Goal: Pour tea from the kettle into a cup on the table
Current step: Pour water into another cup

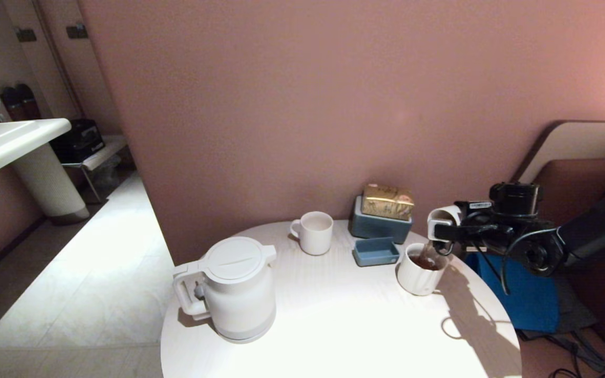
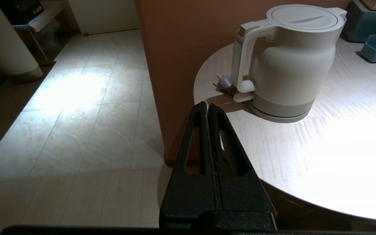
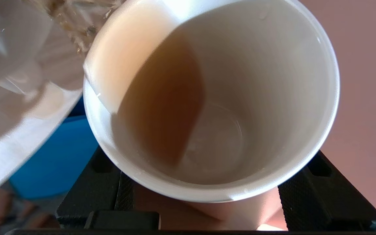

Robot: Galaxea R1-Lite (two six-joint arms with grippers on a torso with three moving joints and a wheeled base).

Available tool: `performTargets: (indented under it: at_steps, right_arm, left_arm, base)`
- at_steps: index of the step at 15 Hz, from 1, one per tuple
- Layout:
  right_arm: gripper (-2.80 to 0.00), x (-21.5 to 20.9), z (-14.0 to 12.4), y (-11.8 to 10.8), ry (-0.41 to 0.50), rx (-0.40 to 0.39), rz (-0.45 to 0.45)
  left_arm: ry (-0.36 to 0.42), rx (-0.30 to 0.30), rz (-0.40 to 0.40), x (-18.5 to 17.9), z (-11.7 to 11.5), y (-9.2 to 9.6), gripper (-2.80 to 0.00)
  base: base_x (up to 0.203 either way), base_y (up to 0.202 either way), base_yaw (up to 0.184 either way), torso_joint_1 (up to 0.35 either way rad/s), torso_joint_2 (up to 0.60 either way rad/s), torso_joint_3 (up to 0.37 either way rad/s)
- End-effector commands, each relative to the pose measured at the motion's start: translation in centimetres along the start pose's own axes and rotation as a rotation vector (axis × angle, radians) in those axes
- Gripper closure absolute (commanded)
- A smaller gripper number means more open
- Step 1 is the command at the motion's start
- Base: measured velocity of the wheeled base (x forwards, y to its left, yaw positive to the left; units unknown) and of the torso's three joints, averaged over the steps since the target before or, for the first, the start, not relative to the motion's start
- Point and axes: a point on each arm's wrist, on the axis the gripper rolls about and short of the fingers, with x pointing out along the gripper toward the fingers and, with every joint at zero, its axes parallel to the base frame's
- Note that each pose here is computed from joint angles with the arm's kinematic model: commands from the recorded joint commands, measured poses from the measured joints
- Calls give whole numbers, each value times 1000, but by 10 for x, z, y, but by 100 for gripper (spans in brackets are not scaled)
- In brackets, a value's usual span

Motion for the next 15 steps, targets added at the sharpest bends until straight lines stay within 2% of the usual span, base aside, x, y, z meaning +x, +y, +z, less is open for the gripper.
performTargets:
  at_steps: [1, 7, 11, 15]
  right_arm:
    - [0, -1, 0, -2, -1, -28, -9]
    - [0, -4, 6, -4, -13, -148, -16]
    - [0, -6, 12, -5, -26, -257, -21]
    - [0, -7, 16, -10, 2, -324, -57]
  left_arm:
    - [2, 0, 0, 0, 0, 0, 0]
    - [-1, 0, 0, 0, 0, 0, 0]
    - [0, 0, 0, 0, 0, 0, 0]
    - [-1, 0, 0, 0, 0, 0, 0]
  base:
    - [0, 0, 0, 0, 0, 0]
    - [0, 0, 0, 0, 0, 0]
    - [0, 0, 0, 0, 0, 0]
    - [0, 0, 0, 0, 0, 0]
